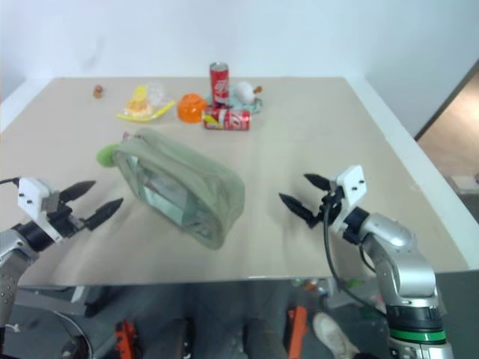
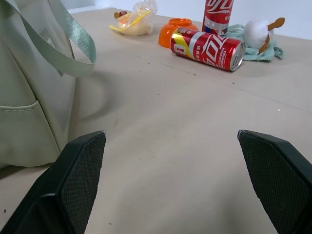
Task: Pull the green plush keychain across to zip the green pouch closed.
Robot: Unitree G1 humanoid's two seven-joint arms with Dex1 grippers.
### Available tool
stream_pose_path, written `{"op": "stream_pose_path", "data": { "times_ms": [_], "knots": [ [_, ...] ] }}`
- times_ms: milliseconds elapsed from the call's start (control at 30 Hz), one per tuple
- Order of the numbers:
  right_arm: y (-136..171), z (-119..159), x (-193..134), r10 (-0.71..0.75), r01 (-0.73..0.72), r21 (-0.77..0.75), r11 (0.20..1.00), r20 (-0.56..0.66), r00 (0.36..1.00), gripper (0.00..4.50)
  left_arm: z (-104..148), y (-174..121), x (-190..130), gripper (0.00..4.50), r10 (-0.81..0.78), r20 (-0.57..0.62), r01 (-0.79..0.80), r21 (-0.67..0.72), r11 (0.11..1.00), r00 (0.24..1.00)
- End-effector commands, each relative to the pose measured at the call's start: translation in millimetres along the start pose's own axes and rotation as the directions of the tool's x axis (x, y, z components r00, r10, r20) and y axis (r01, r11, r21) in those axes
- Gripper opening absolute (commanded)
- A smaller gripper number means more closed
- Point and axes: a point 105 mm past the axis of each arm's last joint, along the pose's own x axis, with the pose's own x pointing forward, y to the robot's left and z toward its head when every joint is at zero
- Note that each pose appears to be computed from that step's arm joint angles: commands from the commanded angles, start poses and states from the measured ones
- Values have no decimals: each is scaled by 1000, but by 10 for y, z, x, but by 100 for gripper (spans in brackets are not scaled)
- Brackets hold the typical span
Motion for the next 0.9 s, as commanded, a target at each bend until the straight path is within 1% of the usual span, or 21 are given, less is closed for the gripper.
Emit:
{"op": "stream_pose_path", "data": {
  "times_ms": [33,200,300,467,567,700,800,900],
  "knots": [
    [-65,141,-44,-5,6,-51,999,37,999,449,72,12,17,448,16,10,-17,36,999,1000],
    [-105,100,-72,-6,8,-53,999,28,1000,449,47,21,20,448,23,-9,-23,-60,998,1000],
    [-107,99,-66,-2,4,-53,999,29,1000,449,36,18,22,448,22,-24,-24,-83,996,999],
    [-87,107,-50,16,-15,-43,999,30,999,449,196,-63,15,448,-16,58,19,-47,999,998],
    [-19,187,-65,86,-85,-39,996,28,996,449,365,-261,-2,448,-134,99,136,-11,991,986],
    [89,445,-99,213,-212,-17,977,24,977,449,641,-585,18,448,-314,116,315,17,949,942],
    [277,676,-43,326,-325,-24,945,35,945,449,686,-907,-36,448,-481,64,481,17,876,874],
    [519,787,127,405,-403,-43,914,51,913,449,696,-1165,-60,448,-591,37,591,-1,806,806]
  ]
}}
